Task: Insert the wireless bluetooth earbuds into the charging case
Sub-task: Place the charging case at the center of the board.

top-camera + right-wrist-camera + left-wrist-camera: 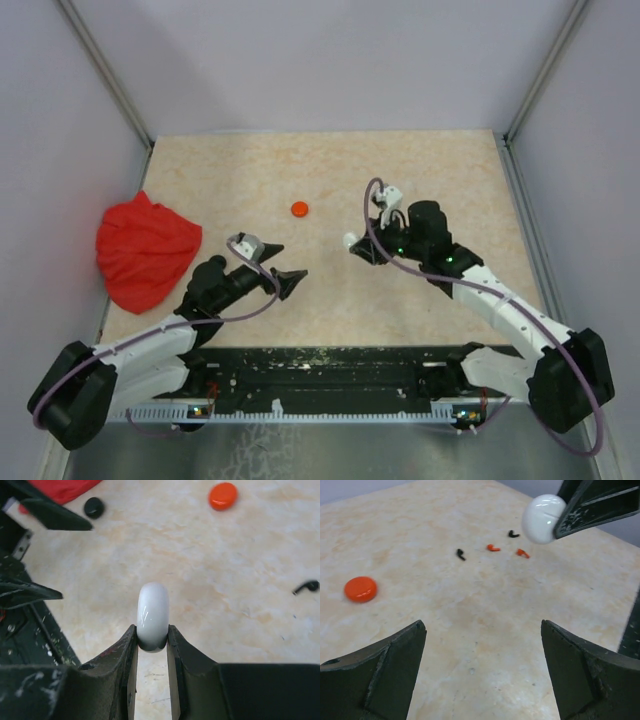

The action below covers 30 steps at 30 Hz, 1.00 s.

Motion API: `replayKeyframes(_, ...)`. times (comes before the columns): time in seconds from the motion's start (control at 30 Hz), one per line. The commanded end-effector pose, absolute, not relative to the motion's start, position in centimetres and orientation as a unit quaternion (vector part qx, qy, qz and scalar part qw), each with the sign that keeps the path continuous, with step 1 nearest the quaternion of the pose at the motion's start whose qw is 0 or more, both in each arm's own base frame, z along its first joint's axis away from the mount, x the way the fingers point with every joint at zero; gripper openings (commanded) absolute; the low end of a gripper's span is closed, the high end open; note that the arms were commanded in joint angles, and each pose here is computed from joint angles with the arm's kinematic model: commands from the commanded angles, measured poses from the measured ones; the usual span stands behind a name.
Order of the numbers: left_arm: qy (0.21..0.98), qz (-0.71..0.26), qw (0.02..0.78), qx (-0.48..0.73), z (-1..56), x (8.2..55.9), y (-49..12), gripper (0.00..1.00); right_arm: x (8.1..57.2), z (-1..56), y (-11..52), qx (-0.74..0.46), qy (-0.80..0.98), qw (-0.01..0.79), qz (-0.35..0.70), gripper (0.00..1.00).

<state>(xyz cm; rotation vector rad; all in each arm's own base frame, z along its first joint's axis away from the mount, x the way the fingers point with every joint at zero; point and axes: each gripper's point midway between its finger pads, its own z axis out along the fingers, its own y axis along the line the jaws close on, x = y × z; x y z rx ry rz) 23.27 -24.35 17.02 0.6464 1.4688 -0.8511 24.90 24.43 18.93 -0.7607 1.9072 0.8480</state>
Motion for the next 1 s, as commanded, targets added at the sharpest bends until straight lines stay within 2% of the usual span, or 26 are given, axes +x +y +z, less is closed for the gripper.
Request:
replayKeyframes(0.0,0.696,-0.268,0.640,0.184,15.3,26.6,-20.4,1.00,28.8,17.7,20.4,-0.129,0.825,0.441,0.330,0.00)
replayKeyframes(0.27,0.732,-0.224,0.631,0.123,14.0,28.1,-18.4,1.00,32.5,12.8,9.4,0.146,0.845,0.428,0.285,0.00)
replayKeyframes(0.5,0.749,-0.216,0.613,0.126,13.1,28.5,-18.4,1.00,32.9,9.1,0.2,0.358,0.801,0.426,0.221,0.00)
replayKeyframes(0.83,0.758,-0.209,0.606,0.123,12.8,28.6,-18.3,1.00,28.3,3.2,-3.2,0.464,0.800,0.352,0.143,0.00)
replayKeyframes(0.97,0.759,-0.209,0.605,0.119,12.7,28.7,-18.2,1.00,27.2,2.6,-3.3,0.473,0.799,0.345,0.136,0.13)
